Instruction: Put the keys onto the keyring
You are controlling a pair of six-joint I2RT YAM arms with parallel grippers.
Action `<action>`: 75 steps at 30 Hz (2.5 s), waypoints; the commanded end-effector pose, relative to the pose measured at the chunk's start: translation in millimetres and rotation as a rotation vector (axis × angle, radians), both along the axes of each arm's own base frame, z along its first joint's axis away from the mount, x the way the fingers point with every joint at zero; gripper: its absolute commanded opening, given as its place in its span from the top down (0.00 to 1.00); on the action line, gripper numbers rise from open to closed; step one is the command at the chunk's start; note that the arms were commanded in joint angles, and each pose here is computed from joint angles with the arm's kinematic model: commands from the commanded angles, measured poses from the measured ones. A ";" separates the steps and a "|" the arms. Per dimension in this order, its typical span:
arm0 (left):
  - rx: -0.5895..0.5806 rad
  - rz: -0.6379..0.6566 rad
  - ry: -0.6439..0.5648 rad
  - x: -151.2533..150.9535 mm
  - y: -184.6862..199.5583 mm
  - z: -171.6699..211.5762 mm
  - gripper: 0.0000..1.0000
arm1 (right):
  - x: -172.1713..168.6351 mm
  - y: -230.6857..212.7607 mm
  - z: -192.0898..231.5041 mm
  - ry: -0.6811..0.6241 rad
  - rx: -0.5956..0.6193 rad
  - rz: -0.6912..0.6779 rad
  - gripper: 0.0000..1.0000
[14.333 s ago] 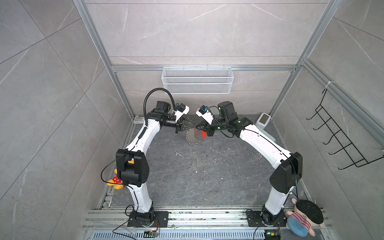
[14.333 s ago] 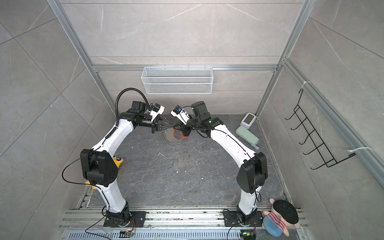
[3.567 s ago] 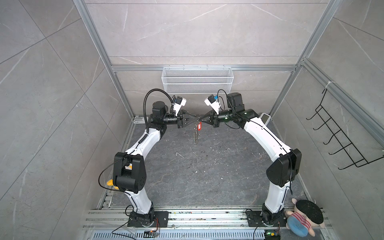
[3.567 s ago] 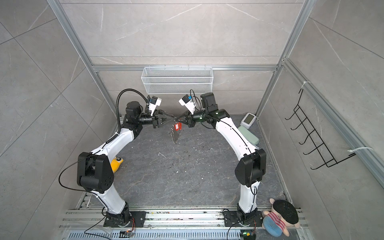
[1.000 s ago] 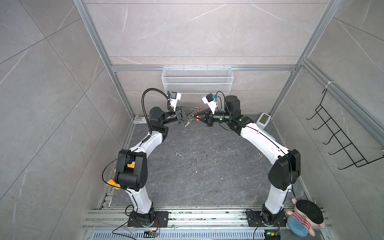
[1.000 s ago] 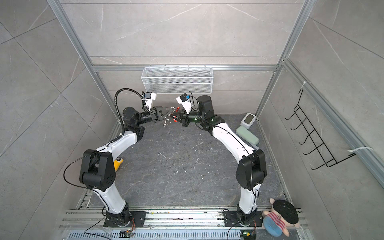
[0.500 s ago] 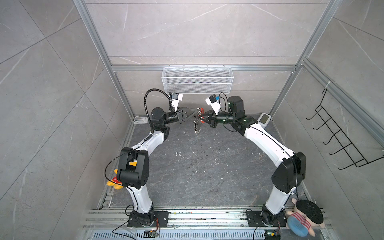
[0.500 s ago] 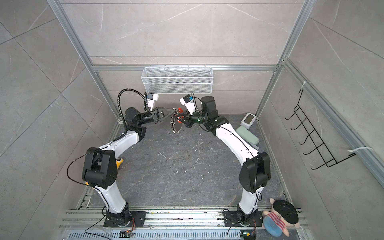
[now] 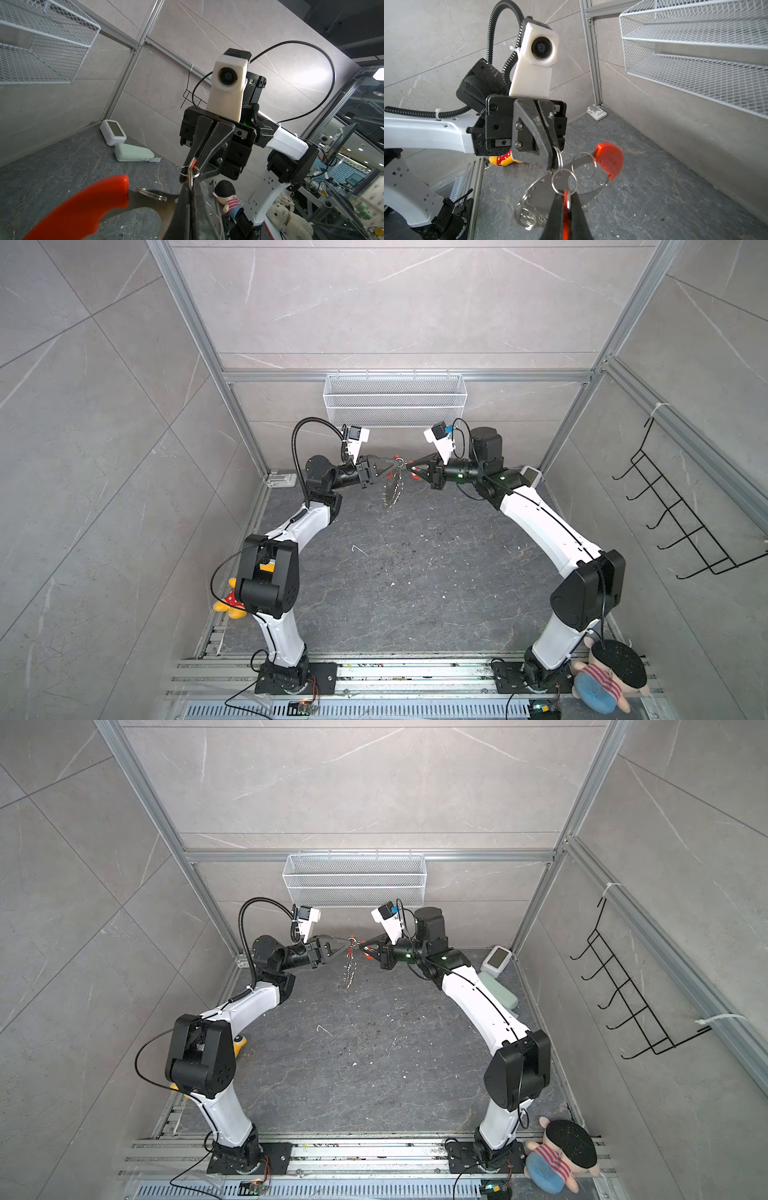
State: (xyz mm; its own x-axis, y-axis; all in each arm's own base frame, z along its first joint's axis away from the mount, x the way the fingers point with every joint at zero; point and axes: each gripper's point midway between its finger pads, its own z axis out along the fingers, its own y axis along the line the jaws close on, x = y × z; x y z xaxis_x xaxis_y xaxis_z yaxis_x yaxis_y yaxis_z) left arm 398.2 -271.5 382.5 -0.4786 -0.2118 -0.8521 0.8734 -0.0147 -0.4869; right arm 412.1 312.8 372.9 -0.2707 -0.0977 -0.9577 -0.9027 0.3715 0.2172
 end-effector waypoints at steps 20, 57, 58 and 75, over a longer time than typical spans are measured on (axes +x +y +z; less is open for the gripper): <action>-0.025 -0.011 -0.110 -9.8 1.8 27.1 1.00 | -10.9 1.1 -5.5 0.034 0.011 0.025 1.00; 0.541 0.717 0.004 37.0 63.6 -148.2 0.48 | 73.0 -20.0 -188.6 0.398 -0.366 -0.319 1.00; 0.538 0.717 0.011 35.8 63.9 -150.5 0.48 | 77.0 -16.3 -199.5 0.422 -0.367 -0.315 1.00; 0.508 0.717 0.051 33.8 63.5 -154.5 0.47 | 124.6 27.5 -286.8 0.648 -0.318 -0.314 1.00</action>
